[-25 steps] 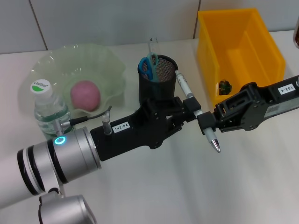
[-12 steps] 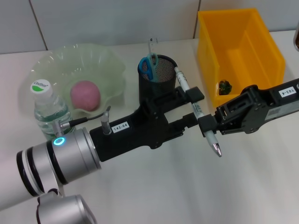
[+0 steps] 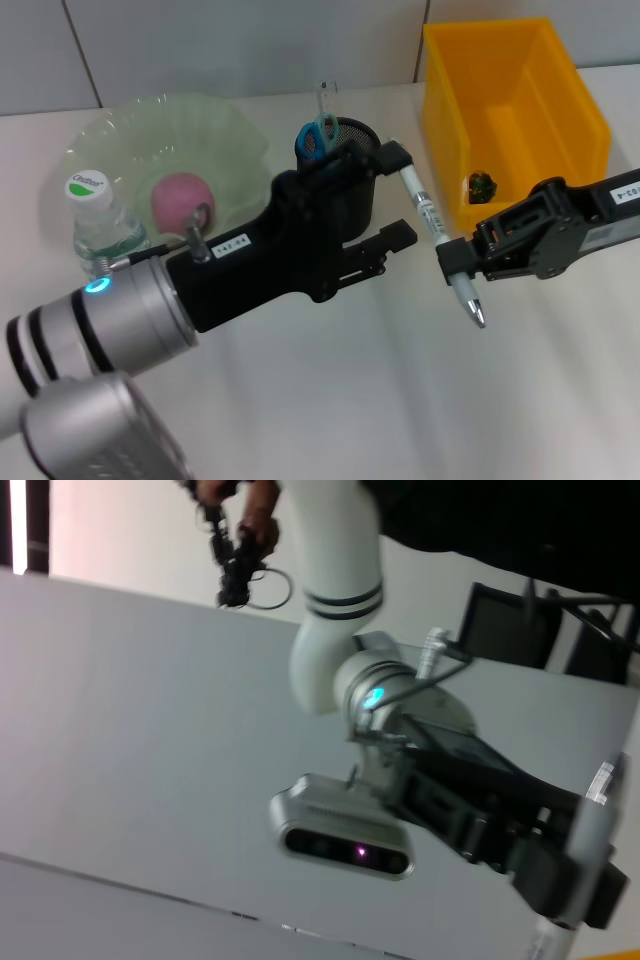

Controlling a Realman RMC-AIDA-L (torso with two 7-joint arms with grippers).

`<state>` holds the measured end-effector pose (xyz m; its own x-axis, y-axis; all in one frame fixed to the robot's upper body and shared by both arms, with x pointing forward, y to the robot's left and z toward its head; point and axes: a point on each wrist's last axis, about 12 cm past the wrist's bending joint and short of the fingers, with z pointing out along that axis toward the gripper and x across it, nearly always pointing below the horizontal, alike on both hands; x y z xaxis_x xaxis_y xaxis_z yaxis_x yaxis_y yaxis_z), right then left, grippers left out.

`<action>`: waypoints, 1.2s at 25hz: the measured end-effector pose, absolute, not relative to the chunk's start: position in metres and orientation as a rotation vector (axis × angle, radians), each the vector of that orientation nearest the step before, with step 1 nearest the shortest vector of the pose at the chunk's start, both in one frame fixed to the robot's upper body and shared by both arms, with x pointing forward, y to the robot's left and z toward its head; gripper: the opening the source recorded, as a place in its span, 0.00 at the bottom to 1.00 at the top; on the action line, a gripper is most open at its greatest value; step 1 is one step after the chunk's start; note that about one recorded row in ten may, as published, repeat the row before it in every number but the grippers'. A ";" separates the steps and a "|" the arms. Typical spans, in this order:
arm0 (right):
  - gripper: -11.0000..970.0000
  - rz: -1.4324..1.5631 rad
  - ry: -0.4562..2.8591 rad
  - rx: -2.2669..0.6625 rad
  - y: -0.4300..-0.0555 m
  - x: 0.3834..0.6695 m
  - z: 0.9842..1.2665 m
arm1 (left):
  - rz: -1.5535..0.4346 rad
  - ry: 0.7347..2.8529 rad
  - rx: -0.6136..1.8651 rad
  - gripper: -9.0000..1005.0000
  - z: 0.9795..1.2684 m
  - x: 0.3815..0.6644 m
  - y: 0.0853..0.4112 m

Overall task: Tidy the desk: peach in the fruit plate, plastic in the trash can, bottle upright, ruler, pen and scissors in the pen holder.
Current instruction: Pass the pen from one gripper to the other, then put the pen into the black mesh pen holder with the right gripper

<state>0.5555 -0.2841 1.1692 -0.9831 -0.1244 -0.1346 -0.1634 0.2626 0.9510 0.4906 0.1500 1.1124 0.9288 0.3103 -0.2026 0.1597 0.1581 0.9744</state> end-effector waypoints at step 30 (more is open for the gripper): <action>0.15 1.356 2.085 -0.606 -0.332 0.567 1.184 | -0.846 1.518 0.829 0.81 1.119 0.457 0.213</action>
<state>0.5666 -0.3320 1.1842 -0.7329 -0.0627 -0.6774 -0.6447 0.3820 0.6622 0.4572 0.2131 1.1186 -0.0972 0.0453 -0.9942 0.8694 0.4900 -0.0627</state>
